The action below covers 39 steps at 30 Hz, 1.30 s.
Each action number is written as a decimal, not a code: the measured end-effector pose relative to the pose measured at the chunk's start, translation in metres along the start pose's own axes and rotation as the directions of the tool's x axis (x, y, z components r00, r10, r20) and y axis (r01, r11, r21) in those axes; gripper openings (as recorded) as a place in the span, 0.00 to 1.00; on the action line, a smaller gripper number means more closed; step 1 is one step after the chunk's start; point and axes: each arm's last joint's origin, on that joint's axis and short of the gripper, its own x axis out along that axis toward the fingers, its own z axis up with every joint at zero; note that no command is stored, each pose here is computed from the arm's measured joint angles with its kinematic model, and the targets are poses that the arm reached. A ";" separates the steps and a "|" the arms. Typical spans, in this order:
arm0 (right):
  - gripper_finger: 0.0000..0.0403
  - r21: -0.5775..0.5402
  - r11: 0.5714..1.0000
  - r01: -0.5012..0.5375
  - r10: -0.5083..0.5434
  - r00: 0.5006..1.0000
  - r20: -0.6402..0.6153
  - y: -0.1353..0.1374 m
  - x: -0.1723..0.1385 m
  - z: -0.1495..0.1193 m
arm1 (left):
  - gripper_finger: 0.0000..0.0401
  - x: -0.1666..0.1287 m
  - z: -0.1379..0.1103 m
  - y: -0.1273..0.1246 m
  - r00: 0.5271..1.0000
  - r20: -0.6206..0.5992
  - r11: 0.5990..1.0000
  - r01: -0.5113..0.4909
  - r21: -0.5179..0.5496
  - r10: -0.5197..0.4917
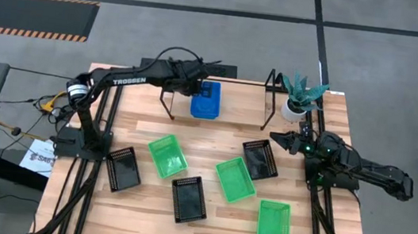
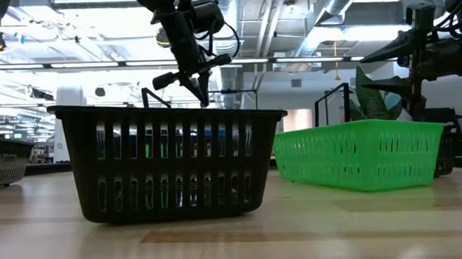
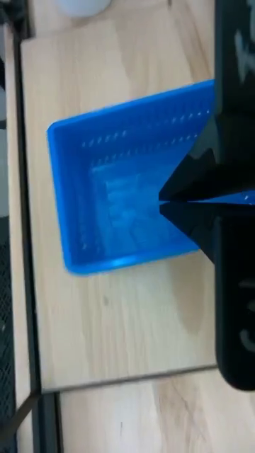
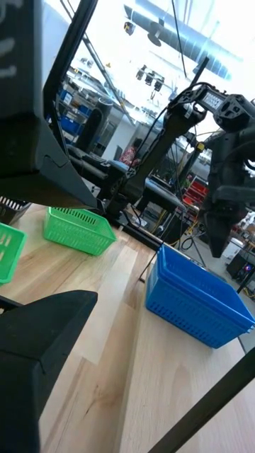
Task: Stack baskets on shelf by color
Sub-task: Stack the blue bin on top of the other blue bins on the shelf
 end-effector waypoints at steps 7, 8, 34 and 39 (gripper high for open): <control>0.56 0.000 1.000 0.000 0.000 1.000 0.000 0.000 0.000 0.000 | 0.00 -0.005 -0.012 -0.017 0.996 0.008 0.996 0.084 0.014 -0.084; 0.56 0.000 1.000 0.000 0.000 1.000 0.000 0.000 0.000 0.000 | 0.00 -0.005 -0.013 -0.019 0.995 0.013 0.995 0.098 0.015 -0.099; 0.56 -0.001 1.000 0.002 -0.002 1.000 -0.001 0.000 0.000 0.000 | 0.00 -0.051 -0.009 -0.041 0.993 0.089 0.995 0.071 0.070 -0.077; 0.56 -0.006 1.000 0.003 -0.003 1.000 -0.002 0.000 0.000 0.000 | 0.00 -0.036 -0.015 -0.036 1.000 0.011 0.995 -0.008 0.095 0.007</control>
